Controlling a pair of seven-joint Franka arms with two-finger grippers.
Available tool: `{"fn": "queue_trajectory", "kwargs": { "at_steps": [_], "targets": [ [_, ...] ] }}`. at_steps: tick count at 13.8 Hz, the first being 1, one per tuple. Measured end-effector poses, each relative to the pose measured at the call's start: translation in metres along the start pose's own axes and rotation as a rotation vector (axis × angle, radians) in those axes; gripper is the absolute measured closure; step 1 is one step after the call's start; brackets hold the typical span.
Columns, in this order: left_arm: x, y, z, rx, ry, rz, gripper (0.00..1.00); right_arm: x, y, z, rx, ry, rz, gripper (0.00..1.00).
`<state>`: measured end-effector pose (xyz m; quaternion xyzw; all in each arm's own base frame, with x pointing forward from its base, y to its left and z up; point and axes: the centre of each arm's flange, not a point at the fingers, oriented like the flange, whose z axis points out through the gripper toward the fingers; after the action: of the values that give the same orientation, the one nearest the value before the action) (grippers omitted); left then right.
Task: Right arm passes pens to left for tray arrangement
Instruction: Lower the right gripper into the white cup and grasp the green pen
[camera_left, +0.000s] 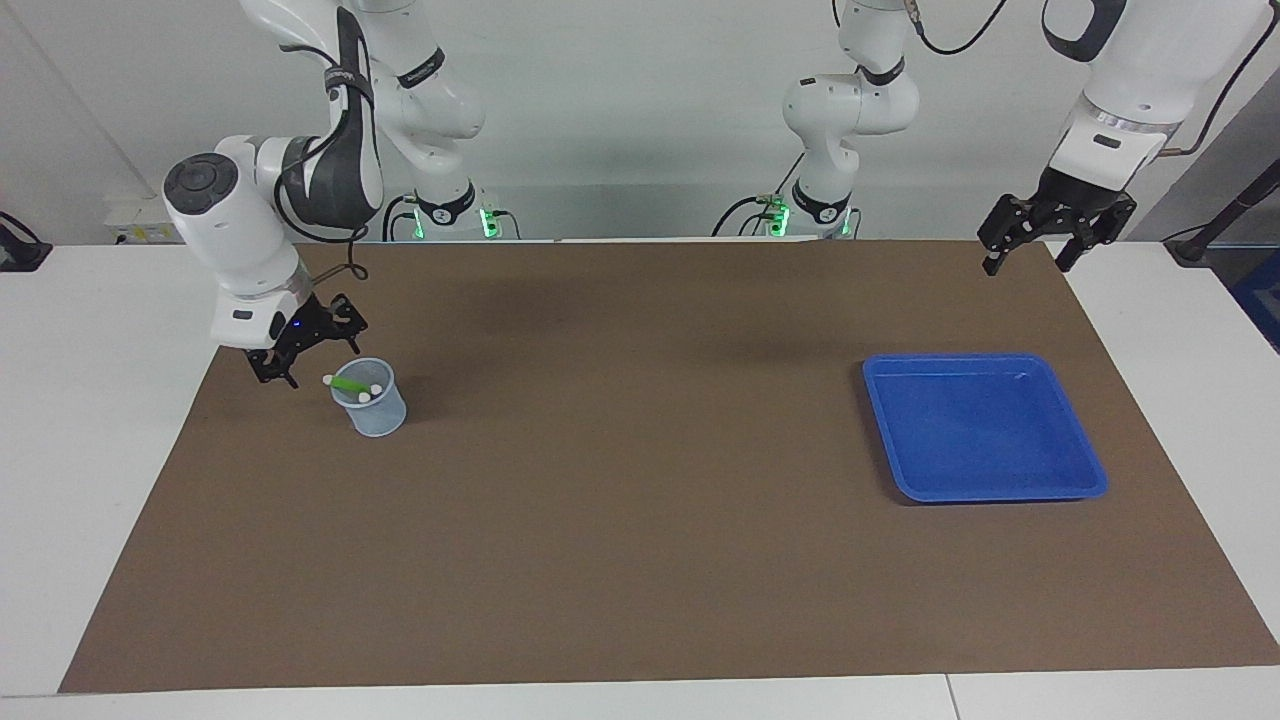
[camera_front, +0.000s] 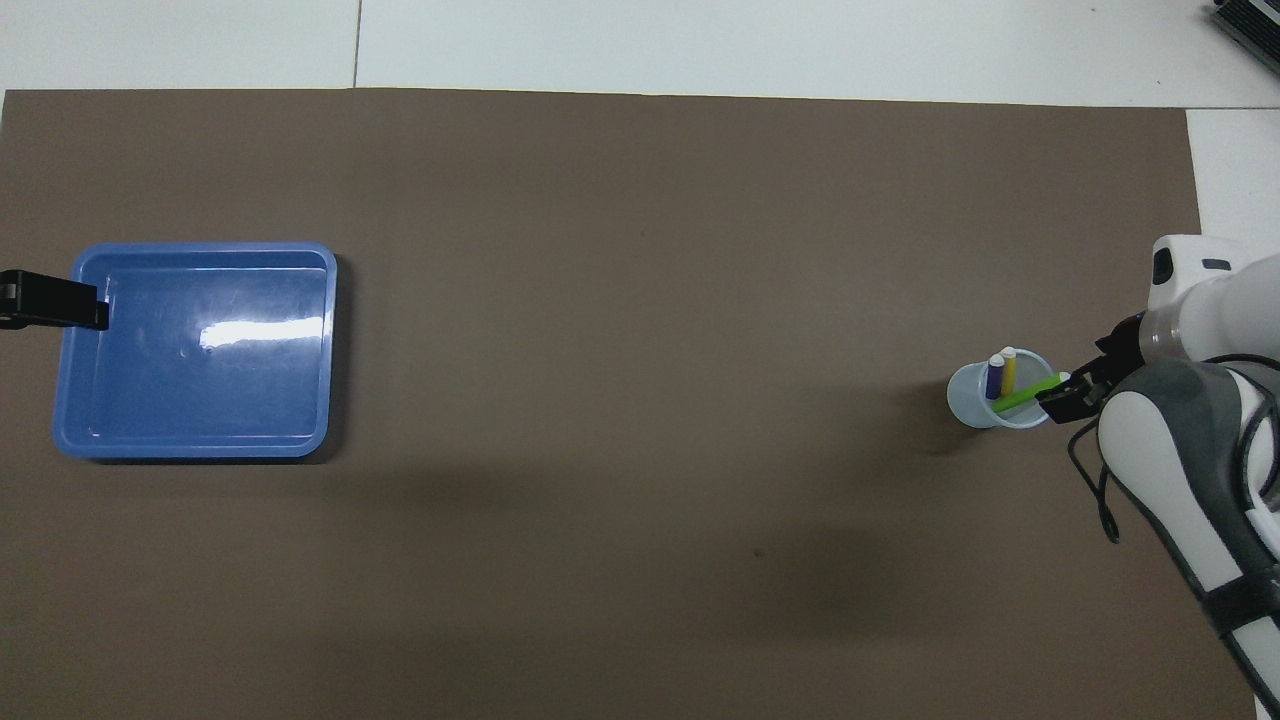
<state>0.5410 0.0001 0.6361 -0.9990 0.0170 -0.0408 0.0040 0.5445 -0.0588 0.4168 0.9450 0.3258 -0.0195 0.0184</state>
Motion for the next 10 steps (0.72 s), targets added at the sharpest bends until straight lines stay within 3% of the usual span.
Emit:
{"fn": "queue_trajectory", "kwargs": {
  "at_steps": [2,3,5,10],
  "targets": [
    [0.0,-0.001,-0.001,0.0,0.001,-0.003,0.0,-0.001,0.003,0.008,0.002,0.002,0.004,0.19],
    [-0.001,-0.001,-0.001,0.0,0.002,-0.002,0.0,-0.001,0.005,0.011,0.0,0.007,0.008,0.3],
    [-0.001,0.002,-0.002,-0.022,0.0,-0.004,0.0,-0.006,0.014,0.023,0.004,0.01,0.025,0.3],
    [-0.003,0.018,-0.003,-0.199,-0.01,-0.104,0.0,-0.013,0.02,0.039,0.042,-0.022,0.209,0.3]
  ]
}}
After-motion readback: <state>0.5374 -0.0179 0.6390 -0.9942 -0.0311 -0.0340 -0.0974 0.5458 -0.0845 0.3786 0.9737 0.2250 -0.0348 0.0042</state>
